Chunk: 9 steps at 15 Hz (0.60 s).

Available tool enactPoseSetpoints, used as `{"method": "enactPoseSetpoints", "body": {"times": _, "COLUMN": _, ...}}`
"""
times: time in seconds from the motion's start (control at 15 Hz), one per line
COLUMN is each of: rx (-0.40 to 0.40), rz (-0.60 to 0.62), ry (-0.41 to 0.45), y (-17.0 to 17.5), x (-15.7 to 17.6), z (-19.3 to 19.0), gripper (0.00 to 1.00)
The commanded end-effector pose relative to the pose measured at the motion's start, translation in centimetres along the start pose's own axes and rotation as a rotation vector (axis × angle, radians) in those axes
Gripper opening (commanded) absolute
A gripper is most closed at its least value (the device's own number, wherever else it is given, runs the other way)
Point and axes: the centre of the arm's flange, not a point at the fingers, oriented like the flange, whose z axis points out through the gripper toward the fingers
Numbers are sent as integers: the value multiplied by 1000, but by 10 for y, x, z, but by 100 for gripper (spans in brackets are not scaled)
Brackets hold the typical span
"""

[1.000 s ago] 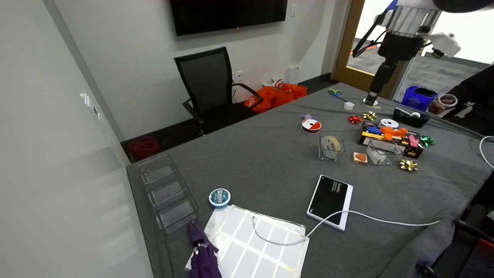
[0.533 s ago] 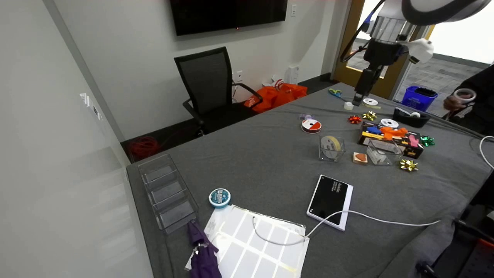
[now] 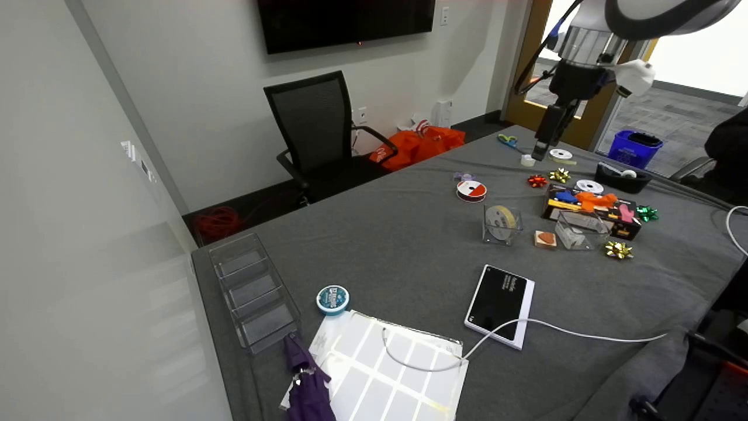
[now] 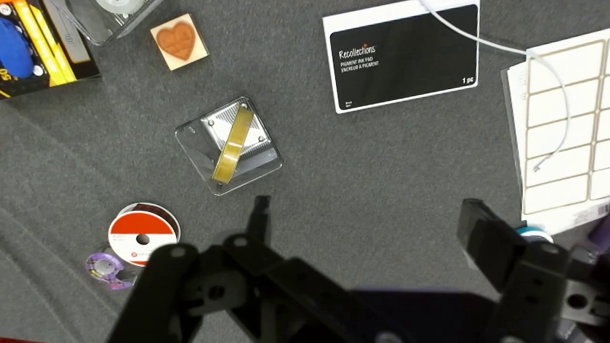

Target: Remove the ribbon roll from the tray

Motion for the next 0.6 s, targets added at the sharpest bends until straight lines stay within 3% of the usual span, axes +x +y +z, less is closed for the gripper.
{"method": "enactPoseSetpoints", "body": {"times": 0.0, "rx": 29, "rz": 107, "ry": 45, "y": 4, "x": 11, "z": 20, "gripper": 100}}
{"method": "enactPoseSetpoints", "body": {"times": 0.27, "rx": 59, "rz": 258, "ry": 92, "y": 15, "x": 25, "z": 34, "gripper": 100}}
{"method": "enactPoseSetpoints", "body": {"times": 0.53, "rx": 34, "rz": 371, "ry": 118, "y": 27, "x": 37, "z": 55, "gripper": 100}}
